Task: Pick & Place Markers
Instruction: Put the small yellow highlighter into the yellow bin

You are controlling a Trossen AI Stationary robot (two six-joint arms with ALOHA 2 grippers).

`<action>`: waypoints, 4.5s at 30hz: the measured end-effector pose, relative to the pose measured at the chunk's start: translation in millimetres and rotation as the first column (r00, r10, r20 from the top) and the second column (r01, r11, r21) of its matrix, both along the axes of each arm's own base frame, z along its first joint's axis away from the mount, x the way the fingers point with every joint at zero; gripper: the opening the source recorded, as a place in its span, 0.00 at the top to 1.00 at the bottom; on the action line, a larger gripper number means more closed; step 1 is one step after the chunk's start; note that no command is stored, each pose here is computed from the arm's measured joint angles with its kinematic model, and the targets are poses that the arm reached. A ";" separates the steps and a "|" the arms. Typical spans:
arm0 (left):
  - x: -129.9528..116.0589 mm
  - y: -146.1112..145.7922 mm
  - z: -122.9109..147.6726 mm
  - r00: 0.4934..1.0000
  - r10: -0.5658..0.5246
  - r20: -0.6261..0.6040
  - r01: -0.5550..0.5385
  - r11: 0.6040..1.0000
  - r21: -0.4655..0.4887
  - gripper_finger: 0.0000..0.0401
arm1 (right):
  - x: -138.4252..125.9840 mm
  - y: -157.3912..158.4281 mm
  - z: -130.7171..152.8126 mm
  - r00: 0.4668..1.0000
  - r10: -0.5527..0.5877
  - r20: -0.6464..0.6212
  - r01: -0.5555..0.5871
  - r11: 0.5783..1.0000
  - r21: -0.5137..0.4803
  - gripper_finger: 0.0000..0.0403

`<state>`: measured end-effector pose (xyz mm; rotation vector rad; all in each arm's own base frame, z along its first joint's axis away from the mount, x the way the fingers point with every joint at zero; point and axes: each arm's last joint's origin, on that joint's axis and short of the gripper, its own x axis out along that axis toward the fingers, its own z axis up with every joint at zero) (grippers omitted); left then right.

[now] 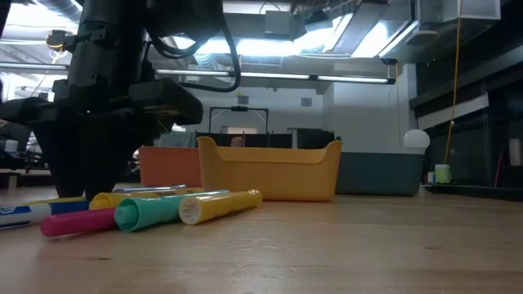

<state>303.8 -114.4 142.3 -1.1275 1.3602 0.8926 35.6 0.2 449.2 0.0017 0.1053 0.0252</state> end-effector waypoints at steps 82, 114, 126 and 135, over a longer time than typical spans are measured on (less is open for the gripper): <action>-55.2 39.8 140.7 0.910 0.019 0.415 -0.065 0.993 0.097 0.97 | -0.1 0.0 -0.1 1.000 0.000 0.000 0.000 1.000 0.000 0.94; -28.0 29.8 90.6 0.965 0.206 0.161 -0.206 0.978 -0.018 0.43 | -0.1 0.0 0.0 1.000 0.000 0.000 0.000 1.000 0.000 0.94; -18.9 44.1 69.3 0.966 0.253 0.059 -0.255 0.966 0.039 0.50 | -0.1 0.0 -0.1 1.000 0.000 0.000 0.000 1.000 0.000 0.94; -9.6 46.2 46.6 0.979 0.200 -0.030 -0.199 0.980 0.024 0.53 | -0.1 0.0 0.0 1.000 0.000 0.000 0.000 1.000 0.000 0.94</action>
